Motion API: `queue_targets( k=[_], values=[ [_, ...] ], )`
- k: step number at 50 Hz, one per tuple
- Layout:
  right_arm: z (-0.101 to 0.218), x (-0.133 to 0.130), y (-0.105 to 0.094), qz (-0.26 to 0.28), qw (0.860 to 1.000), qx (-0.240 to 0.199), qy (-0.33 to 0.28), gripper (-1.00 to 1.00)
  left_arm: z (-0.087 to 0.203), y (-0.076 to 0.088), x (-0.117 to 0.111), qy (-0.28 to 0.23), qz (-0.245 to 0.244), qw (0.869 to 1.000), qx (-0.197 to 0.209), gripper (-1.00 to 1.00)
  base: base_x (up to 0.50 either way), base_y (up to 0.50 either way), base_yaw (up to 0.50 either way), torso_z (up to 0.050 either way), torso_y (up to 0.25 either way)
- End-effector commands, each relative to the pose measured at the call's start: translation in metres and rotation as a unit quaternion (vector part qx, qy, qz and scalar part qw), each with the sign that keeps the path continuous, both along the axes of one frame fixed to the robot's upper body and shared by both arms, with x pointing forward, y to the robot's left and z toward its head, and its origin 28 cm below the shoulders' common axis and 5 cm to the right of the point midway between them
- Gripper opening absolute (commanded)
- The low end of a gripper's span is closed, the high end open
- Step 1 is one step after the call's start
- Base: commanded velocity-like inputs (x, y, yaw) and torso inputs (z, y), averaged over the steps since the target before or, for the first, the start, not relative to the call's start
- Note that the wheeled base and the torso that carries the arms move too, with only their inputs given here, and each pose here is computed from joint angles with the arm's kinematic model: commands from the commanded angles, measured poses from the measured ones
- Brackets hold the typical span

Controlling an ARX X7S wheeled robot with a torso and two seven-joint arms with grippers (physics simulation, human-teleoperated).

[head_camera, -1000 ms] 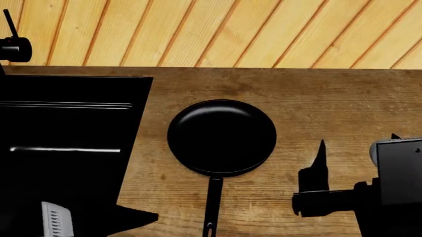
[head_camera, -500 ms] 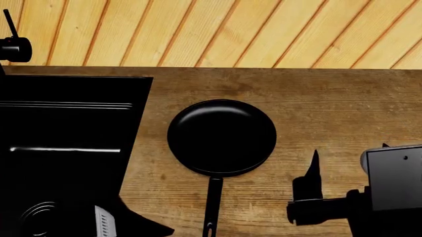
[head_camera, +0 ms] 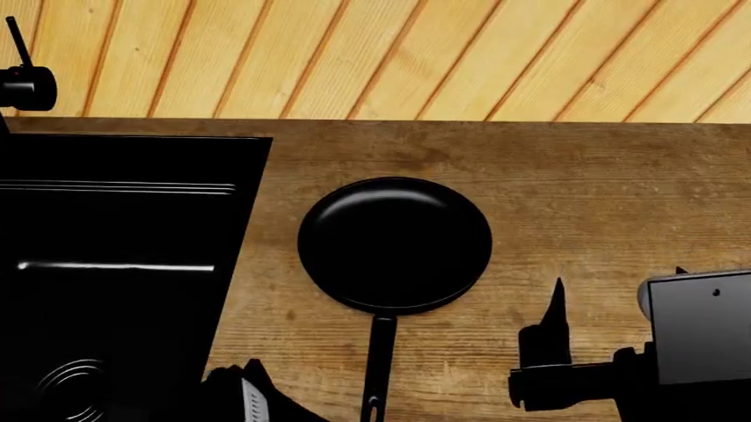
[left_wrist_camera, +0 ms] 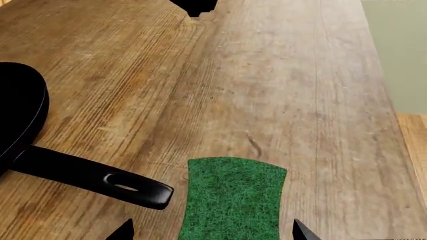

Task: Pick the pan and sponge and place them into the sink. Then turn on the water.

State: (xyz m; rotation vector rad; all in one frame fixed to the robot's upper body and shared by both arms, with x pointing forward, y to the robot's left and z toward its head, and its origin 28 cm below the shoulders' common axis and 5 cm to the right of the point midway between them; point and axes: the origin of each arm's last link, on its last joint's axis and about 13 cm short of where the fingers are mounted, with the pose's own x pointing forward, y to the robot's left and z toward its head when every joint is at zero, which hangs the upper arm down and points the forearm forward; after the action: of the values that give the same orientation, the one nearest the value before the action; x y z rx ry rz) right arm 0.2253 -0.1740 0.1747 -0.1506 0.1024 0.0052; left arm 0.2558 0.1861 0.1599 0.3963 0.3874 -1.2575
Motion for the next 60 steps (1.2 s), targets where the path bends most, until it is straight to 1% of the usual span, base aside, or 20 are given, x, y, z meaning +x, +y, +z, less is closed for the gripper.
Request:
queue_targets(
  k=[1, 14, 17, 21, 22, 29, 35, 38, 39, 40, 42, 45, 47, 48, 49, 50, 51, 55, 59, 60],
  values=[
    [-0.002, 0.001, 0.001, 0.004, 1.000, 0.005, 0.001, 1.00, -0.010, -0.007, 0.003, 0.012, -0.014, 1.000, 0.011, 1.00, 0.00, 0.00, 0.00, 0.000, 0.000],
    [-0.006, -0.001, 0.001, 0.001, 1.000, 0.007, 0.004, 1.00, -0.016, -0.009, -0.002, 0.027, -0.031, 0.999, 0.018, 1.00, 0.00, 0.00, 0.00, 0.000, 0.000],
    [-0.007, -0.001, 0.001, 0.002, 1.000, 0.008, 0.005, 1.00, -0.016, -0.008, -0.002, 0.027, -0.029, 0.999, 0.023, 1.00, 0.00, 0.00, 0.00, 0.000, 0.000],
    [-0.009, -0.002, 0.001, 0.002, 1.000, 0.008, 0.005, 1.00, -0.016, -0.010, -0.003, 0.034, -0.028, 0.999, 0.023, 1.00, 0.00, 0.00, 0.00, 0.000, 0.000],
    [-0.010, -0.001, 0.001, 0.002, 1.000, 0.009, 0.007, 1.00, -0.017, -0.011, -0.005, 0.036, -0.030, 0.999, 0.021, -1.00, 0.00, 0.00, 0.00, 0.000, 0.000],
    [-0.009, 0.000, 0.000, -0.002, 1.000, 0.011, 0.005, 1.00, -0.016, -0.013, -0.005, 0.025, -0.030, 0.999, 0.019, -1.00, 0.00, 0.00, 0.00, 0.000, 0.000],
    [-0.010, 0.000, 0.001, 0.000, 1.000, 0.011, 0.005, 1.00, -0.013, -0.016, -0.012, 0.015, -0.041, 0.999, 0.019, -1.00, 0.00, 0.00, 0.00, 0.000, 0.000],
    [-0.009, 0.002, 0.001, -0.003, 1.000, 0.011, 0.004, 1.00, -0.009, -0.016, -0.014, 0.000, -0.043, 0.999, 0.019, -1.00, 0.00, 0.00, 0.00, 0.000, 0.000],
    [-0.008, 0.003, 0.001, -0.014, 1.000, 0.014, 0.004, 1.00, -0.008, -0.016, -0.014, -0.017, -0.039, 0.999, 0.022, -1.00, 0.00, 0.00, 0.00, 0.000, 0.000],
    [-0.007, 0.003, 0.001, -0.021, 1.000, 0.017, 0.008, 1.00, -0.007, -0.016, -0.014, -0.015, -0.039, 0.999, 0.022, -1.00, 0.00, 0.00, 0.00, 0.000, 0.000],
    [-0.007, 0.006, -0.001, -0.031, 0.999, 0.009, 0.010, 1.00, 0.000, -0.015, -0.015, -0.024, -0.032, 0.999, 0.009, -1.00, 0.00, 0.00, 0.00, 0.000, 0.000],
    [-0.007, 0.009, 0.000, -0.039, 0.999, -0.001, 0.018, 1.00, 0.006, -0.014, -0.015, -0.027, -0.029, 0.999, 0.002, -1.00, 0.00, 0.00, 0.00, 0.000, 0.000],
    [-0.005, 0.011, 0.001, -0.040, 0.999, 0.018, 0.016, 1.00, 0.010, -0.011, -0.016, -0.035, -0.023, 0.999, -0.002, -1.00, 0.00, 0.00, 0.00, 0.000, 0.000],
    [-0.001, 0.010, 0.002, -0.036, 0.999, 0.017, 0.011, 1.00, 0.012, -0.008, -0.017, -0.043, -0.002, 0.999, -0.004, -1.00, 0.00, 0.00, 0.00, 0.000, 0.000],
    [0.001, 0.011, 0.003, -0.032, 0.999, 0.026, 0.010, 1.00, 0.013, -0.009, -0.016, -0.043, 0.013, 0.999, -0.005, -1.00, 0.00, 0.00, 0.00, 0.000, 0.000],
    [0.003, 0.012, 0.003, -0.033, 0.999, 0.032, 0.010, 1.00, 0.014, -0.008, -0.018, -0.042, 0.006, 0.999, -0.006, -1.00, 0.00, 0.00, 0.00, 0.000, 0.000],
    [0.004, 0.013, 0.003, -0.036, 0.999, 0.020, 0.012, 1.00, 0.017, -0.006, -0.023, -0.044, 0.001, 0.999, -0.007, -1.00, 0.00, 0.00, 0.00, 0.000, 0.000],
    [0.005, 0.014, 0.002, -0.042, 0.999, 0.019, 0.019, 1.00, 0.026, -0.001, -0.030, -0.063, 0.010, 0.998, -0.017, -1.00, 0.00, 0.00, 0.00, 0.000, 0.000],
    [0.004, 0.015, 0.002, -0.046, 0.999, 0.016, 0.025, 1.00, 0.039, 0.004, -0.039, -0.078, 0.020, 0.996, -0.045, -1.00, 0.00, 0.00, 0.00, 0.000, 0.000],
    [0.004, 0.015, 0.002, -0.047, 0.998, 0.017, 0.027, 1.00, 0.044, 0.004, -0.042, -0.073, 0.018, 0.995, -0.063, -1.00, 0.00, 0.00, 0.00, 0.000, 0.000]
  ],
)
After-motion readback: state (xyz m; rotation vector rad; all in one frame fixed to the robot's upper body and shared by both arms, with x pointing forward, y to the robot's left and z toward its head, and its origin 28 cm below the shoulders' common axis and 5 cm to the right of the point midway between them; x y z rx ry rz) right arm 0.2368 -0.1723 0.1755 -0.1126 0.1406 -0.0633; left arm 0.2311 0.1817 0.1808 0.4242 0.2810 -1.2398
